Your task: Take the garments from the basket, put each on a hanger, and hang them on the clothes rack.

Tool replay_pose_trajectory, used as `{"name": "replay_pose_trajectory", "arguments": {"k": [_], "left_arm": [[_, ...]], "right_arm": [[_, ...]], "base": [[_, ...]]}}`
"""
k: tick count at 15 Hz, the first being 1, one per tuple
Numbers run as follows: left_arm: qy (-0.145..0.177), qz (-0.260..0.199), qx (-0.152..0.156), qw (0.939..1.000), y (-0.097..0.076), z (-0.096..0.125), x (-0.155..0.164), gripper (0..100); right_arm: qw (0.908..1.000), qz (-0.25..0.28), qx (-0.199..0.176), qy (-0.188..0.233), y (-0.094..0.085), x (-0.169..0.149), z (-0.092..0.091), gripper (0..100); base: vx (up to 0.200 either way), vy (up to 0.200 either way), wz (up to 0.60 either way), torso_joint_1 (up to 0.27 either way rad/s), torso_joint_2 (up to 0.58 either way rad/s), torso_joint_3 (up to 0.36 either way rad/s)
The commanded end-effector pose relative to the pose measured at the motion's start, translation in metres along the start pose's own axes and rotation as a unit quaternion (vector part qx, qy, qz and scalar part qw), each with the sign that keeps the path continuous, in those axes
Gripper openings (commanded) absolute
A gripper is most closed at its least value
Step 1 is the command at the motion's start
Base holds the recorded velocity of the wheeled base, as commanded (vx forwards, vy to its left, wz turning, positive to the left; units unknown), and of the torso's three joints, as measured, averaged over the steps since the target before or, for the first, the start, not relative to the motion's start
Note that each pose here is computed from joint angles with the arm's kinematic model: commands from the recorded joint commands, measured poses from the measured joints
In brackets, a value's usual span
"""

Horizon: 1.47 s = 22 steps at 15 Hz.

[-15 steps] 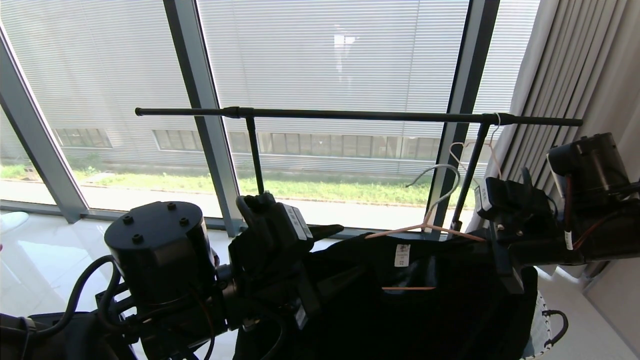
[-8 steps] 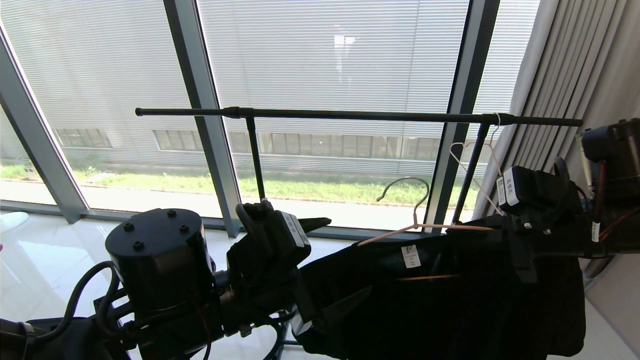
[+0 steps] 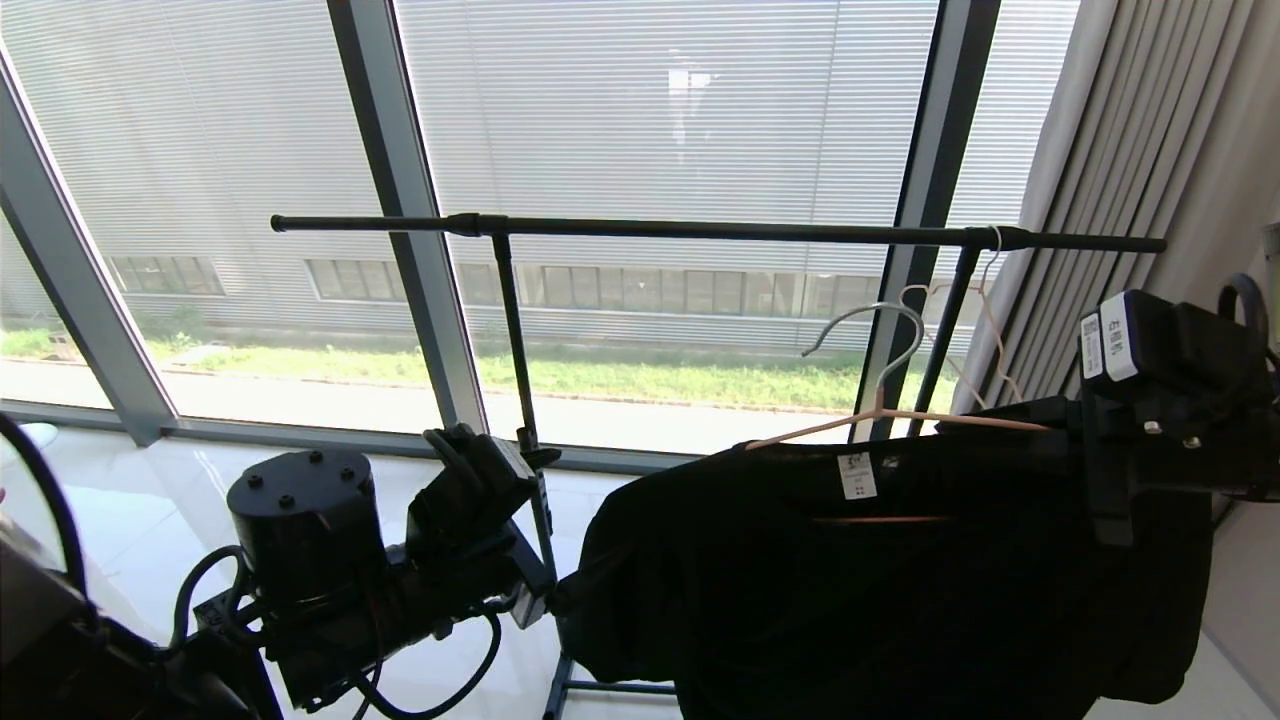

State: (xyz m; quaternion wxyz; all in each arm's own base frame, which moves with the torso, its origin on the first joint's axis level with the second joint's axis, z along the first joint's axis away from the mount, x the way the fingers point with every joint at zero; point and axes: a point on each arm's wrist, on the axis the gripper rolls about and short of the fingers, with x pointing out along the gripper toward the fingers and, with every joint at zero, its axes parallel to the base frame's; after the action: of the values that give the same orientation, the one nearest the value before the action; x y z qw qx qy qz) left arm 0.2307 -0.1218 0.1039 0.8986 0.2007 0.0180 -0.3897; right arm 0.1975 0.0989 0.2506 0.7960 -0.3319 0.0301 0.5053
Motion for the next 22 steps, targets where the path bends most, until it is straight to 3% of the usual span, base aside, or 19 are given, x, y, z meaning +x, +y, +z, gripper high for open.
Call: {"name": "replay_pose_trajectory", "arguments": {"k": [1, 3, 6, 7, 13, 16, 17, 18, 20, 22], "left_arm": [[0.056, -0.012, -0.021, 0.9981, -0.008, -0.049, 0.012, 100], [0.049, -0.009, -0.016, 0.9986, -0.012, -0.065, 0.021, 100], [0.054, -0.020, -0.011, 0.9983, -0.014, -0.069, 0.022, 100], [0.054, -0.019, -0.011, 0.9983, -0.013, -0.069, 0.021, 0], [0.053, -0.013, -0.016, 0.9984, -0.010, -0.069, 0.020, 0], [0.082, 0.045, -0.029, 0.9952, 0.017, -0.084, 0.003, 0], [0.108, 0.087, -0.037, 0.9896, 0.035, -0.097, -0.014, 0], [0.122, 0.105, -0.038, 0.9861, 0.042, -0.102, -0.025, 0], [0.125, 0.110, -0.040, 0.9853, 0.038, -0.095, -0.039, 0], [0.117, 0.089, -0.036, 0.9886, 0.026, -0.086, -0.040, 0]], "right_arm": [[0.9999, -0.007, -0.006, -0.006, 0.000, -0.005, 0.004, 0], [0.9998, -0.012, -0.010, -0.011, 0.002, -0.010, 0.007, 0], [0.9997, -0.023, -0.012, -0.005, 0.002, -0.013, 0.009, 0], [0.9996, -0.024, -0.013, -0.006, 0.002, -0.013, 0.009, 0], [0.9996, -0.025, -0.013, -0.007, 0.002, -0.013, 0.011, 0], [0.9994, -0.029, -0.016, -0.010, 0.000, -0.015, 0.013, 0], [0.9992, -0.035, -0.018, -0.012, -0.002, -0.015, 0.016, 0], [0.9991, -0.036, -0.018, -0.013, -0.003, -0.015, 0.016, 0], [0.9992, -0.035, -0.017, -0.011, -0.004, -0.014, 0.016, 0], [0.9994, -0.031, -0.015, -0.009, -0.005, -0.011, 0.015, 0]], "base": [[0.000, 0.000, 0.00, 0.000, 0.00, 0.000], [0.000, 0.000, 0.00, 0.000, 0.00, 0.000], [0.000, 0.000, 0.00, 0.000, 0.00, 0.000], [0.000, 0.000, 0.00, 0.000, 0.00, 0.000], [0.000, 0.000, 0.00, 0.000, 0.00, 0.000], [0.000, 0.000, 0.00, 0.000, 0.00, 0.000], [0.000, 0.000, 0.00, 0.000, 0.00, 0.000], [0.000, 0.000, 0.00, 0.000, 0.00, 0.000], [0.000, 0.000, 0.00, 0.000, 0.00, 0.000], [0.000, 0.000, 0.00, 0.000, 0.00, 0.000]]}}
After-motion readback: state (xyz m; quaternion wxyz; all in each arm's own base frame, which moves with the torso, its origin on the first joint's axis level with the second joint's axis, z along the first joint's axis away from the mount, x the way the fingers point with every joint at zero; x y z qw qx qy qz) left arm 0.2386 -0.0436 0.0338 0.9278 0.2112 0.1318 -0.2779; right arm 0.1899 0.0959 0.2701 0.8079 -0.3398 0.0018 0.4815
